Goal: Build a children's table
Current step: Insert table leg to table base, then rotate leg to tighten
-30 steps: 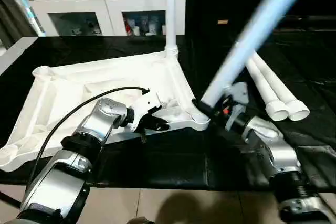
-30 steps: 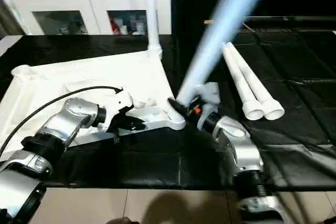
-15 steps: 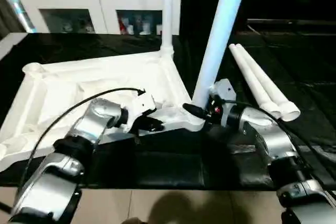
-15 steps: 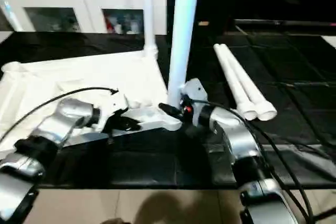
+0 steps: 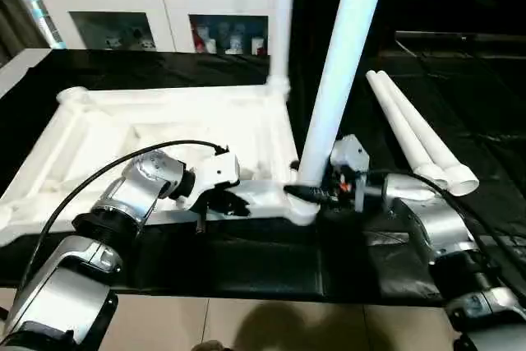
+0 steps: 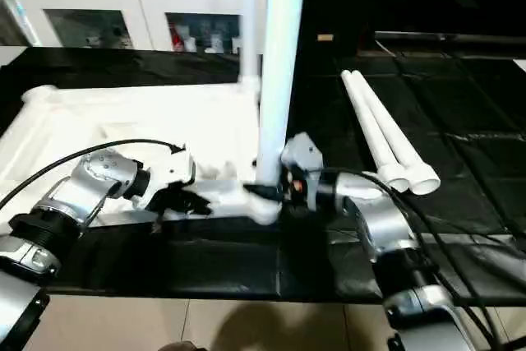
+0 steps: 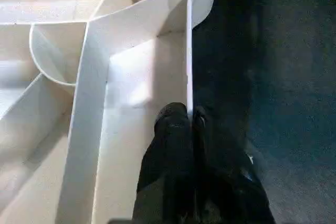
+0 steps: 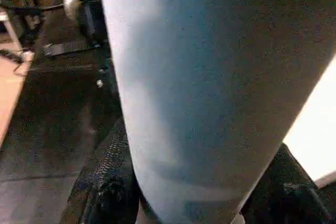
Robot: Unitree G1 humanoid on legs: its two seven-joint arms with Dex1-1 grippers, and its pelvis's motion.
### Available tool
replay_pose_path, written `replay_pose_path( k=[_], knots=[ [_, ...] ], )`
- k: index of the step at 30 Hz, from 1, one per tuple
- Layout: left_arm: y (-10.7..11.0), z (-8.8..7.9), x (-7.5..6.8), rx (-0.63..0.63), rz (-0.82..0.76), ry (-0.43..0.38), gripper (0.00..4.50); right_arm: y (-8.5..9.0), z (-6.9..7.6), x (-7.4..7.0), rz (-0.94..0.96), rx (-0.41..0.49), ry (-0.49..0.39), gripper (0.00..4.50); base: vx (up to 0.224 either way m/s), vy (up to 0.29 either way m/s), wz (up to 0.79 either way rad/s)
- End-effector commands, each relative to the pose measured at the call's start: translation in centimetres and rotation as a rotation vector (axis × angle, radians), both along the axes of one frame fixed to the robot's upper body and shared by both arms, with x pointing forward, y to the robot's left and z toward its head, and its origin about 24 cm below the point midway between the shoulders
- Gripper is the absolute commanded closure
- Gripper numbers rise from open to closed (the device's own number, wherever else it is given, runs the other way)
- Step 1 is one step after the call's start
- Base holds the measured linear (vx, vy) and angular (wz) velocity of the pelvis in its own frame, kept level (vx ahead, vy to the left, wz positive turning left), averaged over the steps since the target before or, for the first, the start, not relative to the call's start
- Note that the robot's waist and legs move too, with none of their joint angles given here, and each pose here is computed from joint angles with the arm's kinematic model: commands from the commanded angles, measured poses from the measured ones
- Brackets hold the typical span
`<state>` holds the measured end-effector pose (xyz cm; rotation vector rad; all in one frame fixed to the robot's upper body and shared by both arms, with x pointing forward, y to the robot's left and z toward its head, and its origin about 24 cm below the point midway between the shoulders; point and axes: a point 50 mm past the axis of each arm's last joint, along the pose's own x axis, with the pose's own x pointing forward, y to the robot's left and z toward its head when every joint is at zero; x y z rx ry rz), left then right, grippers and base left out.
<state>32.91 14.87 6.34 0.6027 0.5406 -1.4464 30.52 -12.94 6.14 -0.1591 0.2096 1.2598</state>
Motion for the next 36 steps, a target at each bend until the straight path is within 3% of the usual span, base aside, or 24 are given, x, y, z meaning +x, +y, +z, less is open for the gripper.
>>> replay_pose_path(
  k=[1, 12, 15, 22, 25, 30, 36],
  knots=[
    [-1.0, 1.9, 0.8, -0.005, -0.049, -0.088, 4.5, 1.1, -4.9, -3.0, 0.127, -0.106, 0.236, 2.57, 0.0, 0.0, 0.0],
    [-0.3, 2.1, 1.6, 0.008, 0.033, -0.093, 4.5, 1.5, -4.7, -2.6, 0.089, -0.093, 0.221, 2.57, 0.0, 0.0, 0.0],
    [-0.2, 2.1, 1.8, 0.007, 0.069, -0.094, 4.5, 1.5, -4.8, -2.0, 0.019, -0.086, 0.204, 2.57, 0.0, 0.0, 0.0],
    [0.8, 2.4, 2.2, -0.011, 0.215, -0.106, 4.5, 1.1, -4.5, 0.7, -0.254, -0.082, 0.144, 2.57, 0.0, 0.0, 0.0],
    [1.3, 2.9, 1.9, -0.051, 0.338, -0.106, 4.5, 1.1, -4.1, 2.9, -0.463, -0.076, 0.141, 2.57, -0.014, 0.013, -0.06],
    [-0.8, 2.8, 0.6, -0.133, 0.457, -0.086, 4.5, 1.7, -3.8, 4.7, -0.65, -0.065, 0.186, 2.57, -0.016, 0.031, -0.13],
    [-4.3, 2.4, -0.2, -0.185, 0.503, -0.075, 4.5, 2.6, -3.6, 5.4, -0.727, -0.055, 0.211, 2.57, 0.0, 0.0, 0.0]
  ],
)
